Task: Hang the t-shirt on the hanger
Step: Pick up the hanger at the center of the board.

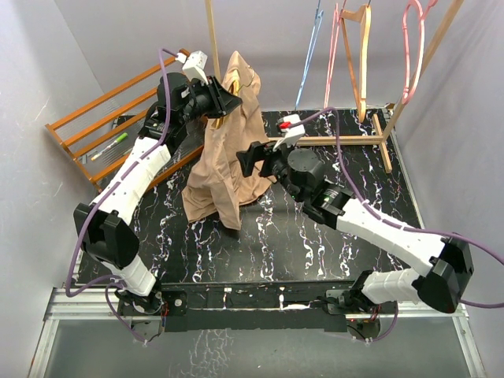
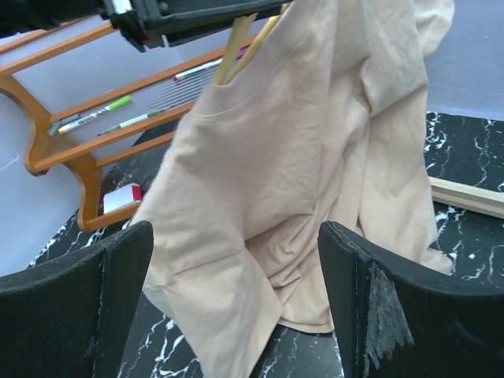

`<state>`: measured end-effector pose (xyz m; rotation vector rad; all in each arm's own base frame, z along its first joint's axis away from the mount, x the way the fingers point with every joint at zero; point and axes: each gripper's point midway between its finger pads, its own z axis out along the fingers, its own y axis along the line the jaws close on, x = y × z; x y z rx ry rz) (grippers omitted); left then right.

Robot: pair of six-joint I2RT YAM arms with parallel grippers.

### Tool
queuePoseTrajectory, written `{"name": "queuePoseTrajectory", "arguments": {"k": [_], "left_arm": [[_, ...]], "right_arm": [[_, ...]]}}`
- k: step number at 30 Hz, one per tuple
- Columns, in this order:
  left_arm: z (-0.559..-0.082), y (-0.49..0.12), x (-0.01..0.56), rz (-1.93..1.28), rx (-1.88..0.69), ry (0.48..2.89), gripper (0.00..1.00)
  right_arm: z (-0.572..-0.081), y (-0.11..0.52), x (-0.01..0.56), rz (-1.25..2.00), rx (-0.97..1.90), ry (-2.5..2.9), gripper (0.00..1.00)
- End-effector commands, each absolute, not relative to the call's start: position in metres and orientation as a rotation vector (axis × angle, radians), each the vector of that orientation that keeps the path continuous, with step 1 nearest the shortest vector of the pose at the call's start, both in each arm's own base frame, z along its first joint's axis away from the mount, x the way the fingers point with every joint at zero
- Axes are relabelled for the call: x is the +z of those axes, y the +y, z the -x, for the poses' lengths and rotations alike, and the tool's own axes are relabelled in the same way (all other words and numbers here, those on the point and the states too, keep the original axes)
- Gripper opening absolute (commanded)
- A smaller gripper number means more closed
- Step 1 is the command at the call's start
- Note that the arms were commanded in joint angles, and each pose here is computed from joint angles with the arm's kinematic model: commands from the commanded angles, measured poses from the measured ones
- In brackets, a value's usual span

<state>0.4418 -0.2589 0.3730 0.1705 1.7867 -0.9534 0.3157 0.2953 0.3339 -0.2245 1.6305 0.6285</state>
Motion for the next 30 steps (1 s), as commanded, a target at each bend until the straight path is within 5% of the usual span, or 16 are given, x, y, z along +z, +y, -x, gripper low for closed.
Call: {"name": "queuePoseTrajectory", "arguments": {"k": [1,27,30], "left_arm": [[-0.44,-0.256,0.434,-0.172,-0.972,1.589,0.0],[-0.43,-0.256,0.446,-0.18,-1.002,1.554,0.0],[-0.429,-0.256,0.448,-0.18,-1.002,1.55,0.0]], "right_arm": [[-0.323,0.311,0.384,0.095,0.686,1.483,0.89],[-0.378,0.389,0.339,0.067,0.634,1.551,0.89],[-0.381,0.385,0.333,0.05,0.609,1.568,0.77]]}}
